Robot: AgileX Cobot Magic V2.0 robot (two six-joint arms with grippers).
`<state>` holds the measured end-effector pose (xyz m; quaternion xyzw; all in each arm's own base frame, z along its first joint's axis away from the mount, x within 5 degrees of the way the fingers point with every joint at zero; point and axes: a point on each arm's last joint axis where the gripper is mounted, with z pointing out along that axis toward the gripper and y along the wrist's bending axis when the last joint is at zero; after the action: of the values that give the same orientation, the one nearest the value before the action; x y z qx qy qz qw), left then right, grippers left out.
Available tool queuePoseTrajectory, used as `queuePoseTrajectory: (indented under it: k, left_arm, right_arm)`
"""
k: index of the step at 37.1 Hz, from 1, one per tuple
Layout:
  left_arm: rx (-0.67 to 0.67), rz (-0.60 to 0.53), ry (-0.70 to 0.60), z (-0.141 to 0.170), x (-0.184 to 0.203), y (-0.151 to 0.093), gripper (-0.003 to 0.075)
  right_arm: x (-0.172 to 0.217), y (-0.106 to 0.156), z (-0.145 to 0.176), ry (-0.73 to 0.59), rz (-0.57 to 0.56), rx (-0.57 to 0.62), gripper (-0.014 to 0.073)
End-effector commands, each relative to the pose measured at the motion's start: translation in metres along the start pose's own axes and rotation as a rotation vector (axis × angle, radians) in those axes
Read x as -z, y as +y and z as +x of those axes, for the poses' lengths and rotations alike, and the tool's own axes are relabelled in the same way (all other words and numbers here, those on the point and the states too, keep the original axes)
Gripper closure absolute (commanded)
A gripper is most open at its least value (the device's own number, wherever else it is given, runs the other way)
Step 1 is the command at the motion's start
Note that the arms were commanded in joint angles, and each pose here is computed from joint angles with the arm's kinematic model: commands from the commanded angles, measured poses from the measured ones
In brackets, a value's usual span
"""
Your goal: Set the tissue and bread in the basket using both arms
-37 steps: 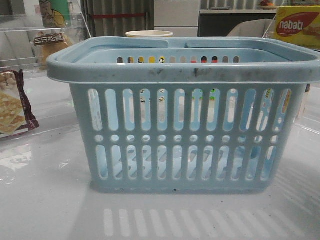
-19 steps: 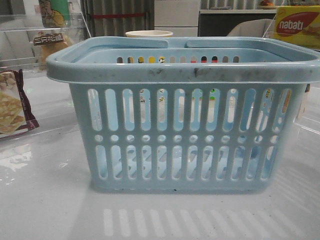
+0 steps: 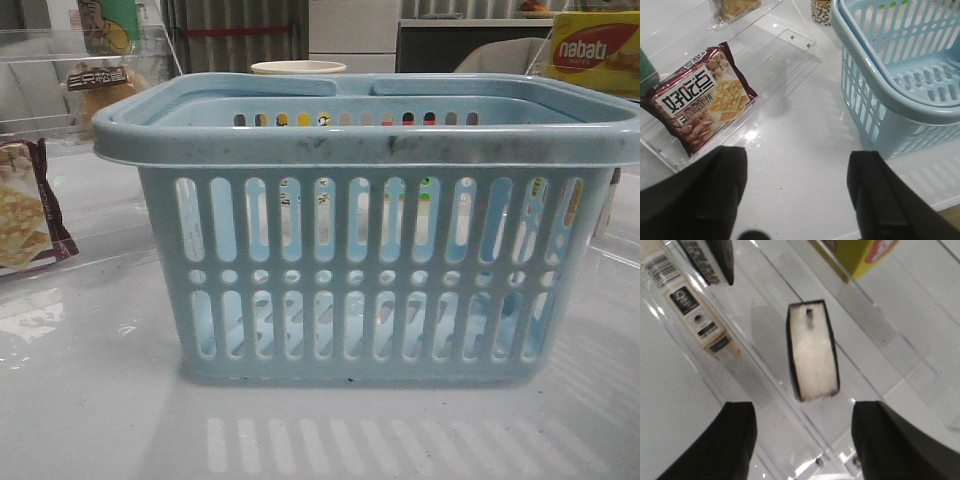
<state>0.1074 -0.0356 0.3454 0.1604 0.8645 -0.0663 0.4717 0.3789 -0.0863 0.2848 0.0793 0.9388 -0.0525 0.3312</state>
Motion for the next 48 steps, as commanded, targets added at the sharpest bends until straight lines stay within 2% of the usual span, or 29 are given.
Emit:
queuePoseTrajectory:
  k: [1,5,6,11,13,15,19,23,26,32,38,43,48]
  left_arm:
    - [-0.004,0.005,-0.102,-0.015,0.005,-0.001,0.0232]
    - [-0.004,0.005,-0.102,-0.015,0.005,-0.001,0.0232]
    - [-0.004,0.005,-0.102,-0.015,0.005,-0.001,0.0232]
    - [-0.004,0.005,-0.102,-0.015,0.005,-0.001,0.0232]
    - [-0.004,0.005,-0.102,-0.015,0.005,-0.001,0.0232]
    - [-0.004,0.005,-0.102,-0.015,0.005,-0.001,0.0232]
    - [-0.004,0.005,-0.102,-0.015,0.005,-0.001,0.0232]
    - [-0.004,0.005,-0.102,-0.015,0.005,-0.001,0.0232]
    - [-0.004,0.005,-0.102,-0.015,0.005,-0.001,0.0232]
    - [-0.004,0.005,-0.102,-0.015,0.005,-0.001,0.0232]
    - [-0.004,0.005,-0.102,-0.015,0.005,-0.001,0.0232]
    - [-0.004,0.005,-0.102,-0.015,0.005,-0.001,0.0232]
    - [-0.004,0.005,-0.102,-0.015,0.005,-0.001,0.0232]
  right_arm:
    - [0.012,-0.005,-0.025,-0.15,0.033,0.029,0.0078]
    - [-0.001,-0.005,-0.026,-0.166,0.037,0.037,0.009]
    - [-0.005,-0.005,-0.026,-0.166,0.036,0.037,0.0123]
    - [-0.004,-0.005,-0.028,-0.187,0.037,0.037,0.0391]
    - [0.004,-0.005,-0.032,-0.203,0.036,0.036,0.0452]
    - [0.015,-0.003,-0.036,-0.222,0.031,0.036,0.0478]
    - [0.038,0.004,-0.042,-0.264,0.017,0.039,0.0473]
    - [0.076,0.021,-0.044,-0.313,-0.027,0.05,0.0473]
    - [0.109,0.047,-0.042,-0.344,-0.107,0.067,0.0473]
    - [0.149,0.098,-0.03,-0.351,-0.265,0.144,0.0473]
    - [0.162,0.165,-0.004,-0.267,-0.437,0.282,0.0473]
    - [0.163,0.198,0.015,-0.228,-0.511,0.364,0.0473]
    - [0.156,0.221,0.029,-0.182,-0.546,0.418,0.0458]
